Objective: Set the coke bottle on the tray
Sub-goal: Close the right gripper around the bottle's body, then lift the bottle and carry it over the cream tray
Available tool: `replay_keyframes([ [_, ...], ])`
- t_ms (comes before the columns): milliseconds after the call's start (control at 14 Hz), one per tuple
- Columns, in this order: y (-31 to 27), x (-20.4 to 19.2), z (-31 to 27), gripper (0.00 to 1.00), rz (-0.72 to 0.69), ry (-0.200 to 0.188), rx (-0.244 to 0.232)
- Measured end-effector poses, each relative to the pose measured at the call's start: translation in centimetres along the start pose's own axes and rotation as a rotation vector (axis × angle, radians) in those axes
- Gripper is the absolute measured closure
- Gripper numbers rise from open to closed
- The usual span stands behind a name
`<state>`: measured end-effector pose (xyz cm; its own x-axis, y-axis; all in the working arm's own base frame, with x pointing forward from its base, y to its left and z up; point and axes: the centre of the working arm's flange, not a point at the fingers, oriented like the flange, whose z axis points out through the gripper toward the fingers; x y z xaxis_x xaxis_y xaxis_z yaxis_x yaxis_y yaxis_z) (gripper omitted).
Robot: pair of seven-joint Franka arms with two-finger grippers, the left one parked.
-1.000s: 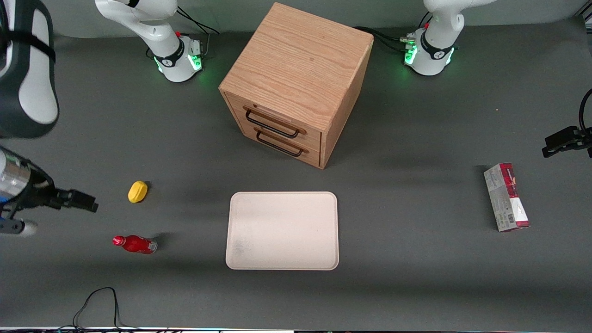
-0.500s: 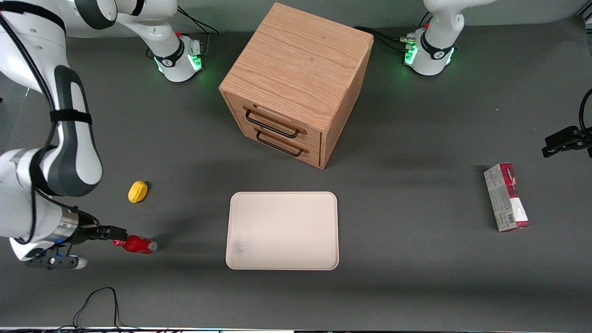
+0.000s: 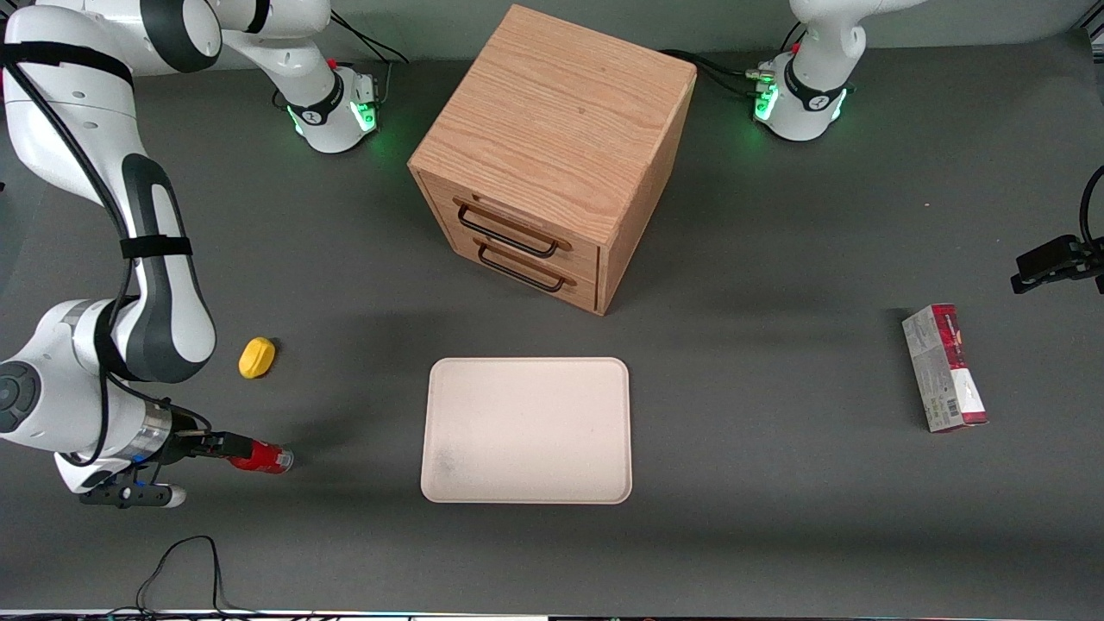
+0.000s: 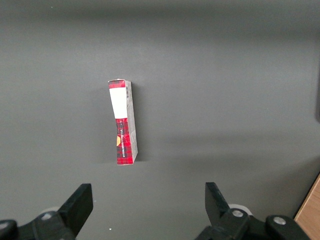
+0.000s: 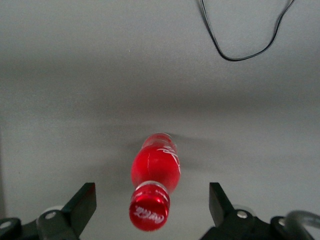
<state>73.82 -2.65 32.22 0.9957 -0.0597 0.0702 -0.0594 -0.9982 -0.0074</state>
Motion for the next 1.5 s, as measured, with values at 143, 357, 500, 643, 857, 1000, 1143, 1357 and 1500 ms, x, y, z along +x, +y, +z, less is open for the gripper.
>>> replay_keyframes([
  [143, 0.0, -0.3, 1.0, 0.04, -0.001, 0.0, 0.001],
  [357, -0.1, -0.4, 1.6, 0.25, -0.002, -0.008, 0.001],
  [500, -0.1, -0.4, 1.6, 0.49, -0.002, -0.004, 0.001],
  [643, 0.0, -0.3, 1.4, 0.63, -0.001, 0.002, 0.001],
  [857, 0.0, -0.2, 1.3, 0.63, -0.001, 0.009, 0.001],
  [1000, 0.0, 0.2, 0.2, 0.63, -0.001, 0.027, 0.002],
  [1143, -0.6, 0.7, -3.5, 0.63, -0.009, 0.035, 0.007],
  [1357, -3.0, 0.4, -12.8, 0.63, -0.057, 0.026, -0.003],
  [1500, -6.7, -1.0, -19.1, 0.63, -0.065, 0.024, -0.004],
])
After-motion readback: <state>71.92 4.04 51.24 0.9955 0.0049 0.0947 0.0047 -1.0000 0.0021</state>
